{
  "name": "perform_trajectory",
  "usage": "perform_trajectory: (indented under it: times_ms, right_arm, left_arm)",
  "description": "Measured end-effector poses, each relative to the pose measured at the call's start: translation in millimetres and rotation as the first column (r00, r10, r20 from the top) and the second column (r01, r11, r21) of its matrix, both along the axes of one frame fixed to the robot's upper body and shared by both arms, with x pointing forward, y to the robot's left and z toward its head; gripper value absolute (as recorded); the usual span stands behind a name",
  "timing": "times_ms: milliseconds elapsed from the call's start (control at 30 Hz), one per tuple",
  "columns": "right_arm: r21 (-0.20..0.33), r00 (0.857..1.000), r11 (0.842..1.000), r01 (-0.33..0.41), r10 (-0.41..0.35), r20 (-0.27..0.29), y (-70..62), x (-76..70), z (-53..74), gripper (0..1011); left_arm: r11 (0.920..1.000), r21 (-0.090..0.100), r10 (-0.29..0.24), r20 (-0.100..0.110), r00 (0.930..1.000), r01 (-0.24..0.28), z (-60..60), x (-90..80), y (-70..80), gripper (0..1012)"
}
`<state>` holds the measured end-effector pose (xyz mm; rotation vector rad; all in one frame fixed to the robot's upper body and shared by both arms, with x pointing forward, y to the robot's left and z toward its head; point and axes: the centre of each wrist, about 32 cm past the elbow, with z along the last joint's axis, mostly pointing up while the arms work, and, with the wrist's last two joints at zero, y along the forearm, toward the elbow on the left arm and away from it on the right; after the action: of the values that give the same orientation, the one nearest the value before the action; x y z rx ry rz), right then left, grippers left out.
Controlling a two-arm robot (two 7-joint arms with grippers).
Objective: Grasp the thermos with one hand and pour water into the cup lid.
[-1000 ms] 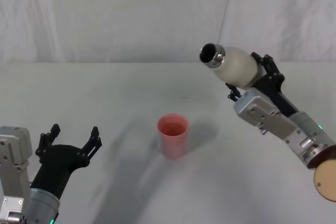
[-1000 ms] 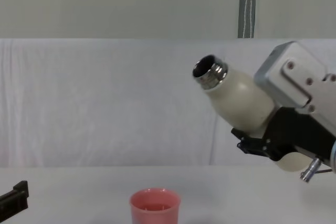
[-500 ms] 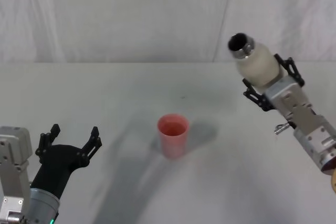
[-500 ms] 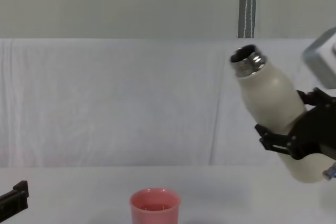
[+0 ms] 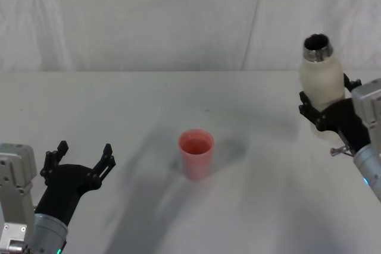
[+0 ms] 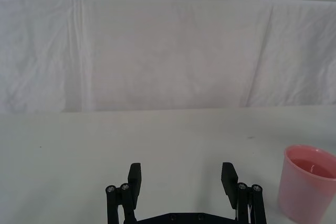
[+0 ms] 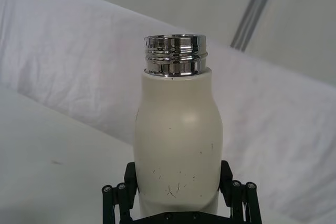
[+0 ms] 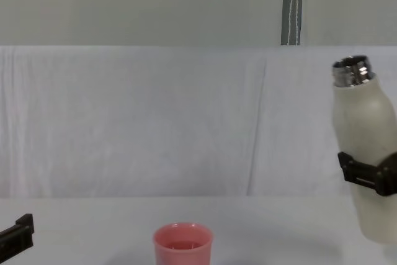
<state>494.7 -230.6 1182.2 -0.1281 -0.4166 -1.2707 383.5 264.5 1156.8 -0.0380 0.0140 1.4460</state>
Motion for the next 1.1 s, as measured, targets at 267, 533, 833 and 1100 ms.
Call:
perform_trajectory:
  times_ms: [267,533,833,1100]
  right_arm:
    - [0.178,0.996,0.984,0.026,-0.011,-0.087,-8.7,-2.4,-14.5,950]
    - [0.295,0.991,0.954,0.051,-0.012,-0.133,-10.8,-3.6,-25.0,950]
    - [0.347,0.987,0.936,0.059,-0.003,-0.159,-9.1,-4.9,-31.3,950]
    - [0.361,0.985,0.930,0.066,-0.004,-0.170,-7.5,-6.0,-34.9,950]
  left_arm:
    - [1.0000,0.000,0.000,0.000,1.0000,0.000,0.0,0.0,0.0,1001]
    - [1.0000,0.000,0.000,0.000,1.0000,0.000,0.0,0.0,0.0,1001]
    - [1.0000,0.000,0.000,0.000,1.0000,0.000,0.0,0.0,0.0,1001]
    - [1.0000,0.000,0.000,0.000,1.0000,0.000,0.0,0.0,0.0,1001]
